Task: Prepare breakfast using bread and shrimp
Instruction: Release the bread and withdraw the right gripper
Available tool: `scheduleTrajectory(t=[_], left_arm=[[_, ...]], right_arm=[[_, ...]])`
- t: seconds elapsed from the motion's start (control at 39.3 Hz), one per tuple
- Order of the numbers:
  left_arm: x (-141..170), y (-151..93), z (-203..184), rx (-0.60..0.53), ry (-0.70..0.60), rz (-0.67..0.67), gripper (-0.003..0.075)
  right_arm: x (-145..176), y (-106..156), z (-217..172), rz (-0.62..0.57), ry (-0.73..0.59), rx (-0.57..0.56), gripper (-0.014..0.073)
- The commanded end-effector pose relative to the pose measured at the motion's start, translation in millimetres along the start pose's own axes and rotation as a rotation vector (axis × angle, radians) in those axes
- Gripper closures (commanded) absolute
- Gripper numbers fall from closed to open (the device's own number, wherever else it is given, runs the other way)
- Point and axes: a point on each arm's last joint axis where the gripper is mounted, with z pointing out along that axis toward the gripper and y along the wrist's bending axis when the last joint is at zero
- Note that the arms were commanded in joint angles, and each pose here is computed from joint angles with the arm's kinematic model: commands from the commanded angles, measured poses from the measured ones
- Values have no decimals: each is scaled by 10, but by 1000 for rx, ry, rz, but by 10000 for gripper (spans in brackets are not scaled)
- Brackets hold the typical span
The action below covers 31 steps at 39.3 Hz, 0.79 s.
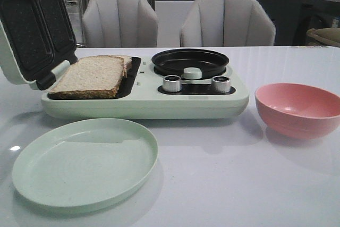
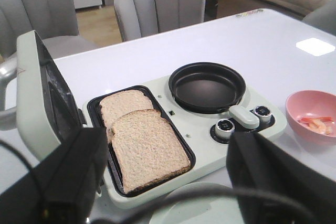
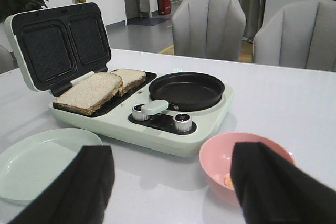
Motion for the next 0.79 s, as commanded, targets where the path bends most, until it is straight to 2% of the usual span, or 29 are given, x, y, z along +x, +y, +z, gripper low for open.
scheduleTrajectory(t=[0.0, 0.18, 0.46, 0.66, 0.76], left_arm=[[-329, 45, 187, -21, -82, -19, 188], [-591, 338, 592, -116, -59, -133, 188], [-735, 1087, 879, -272, 70, -358, 190], [-765, 1545, 931, -264, 40, -517, 190], [-692, 1777, 964, -197, 25, -626, 190]], right_arm=[[-153, 16, -13, -10, -92, -8, 34], [-153, 16, -13, -10, -92, -8, 34], [-153, 16, -13, -10, -92, -8, 34], [-153, 16, -13, -10, -92, -8, 34], [-153, 16, -13, -10, -92, -8, 34]])
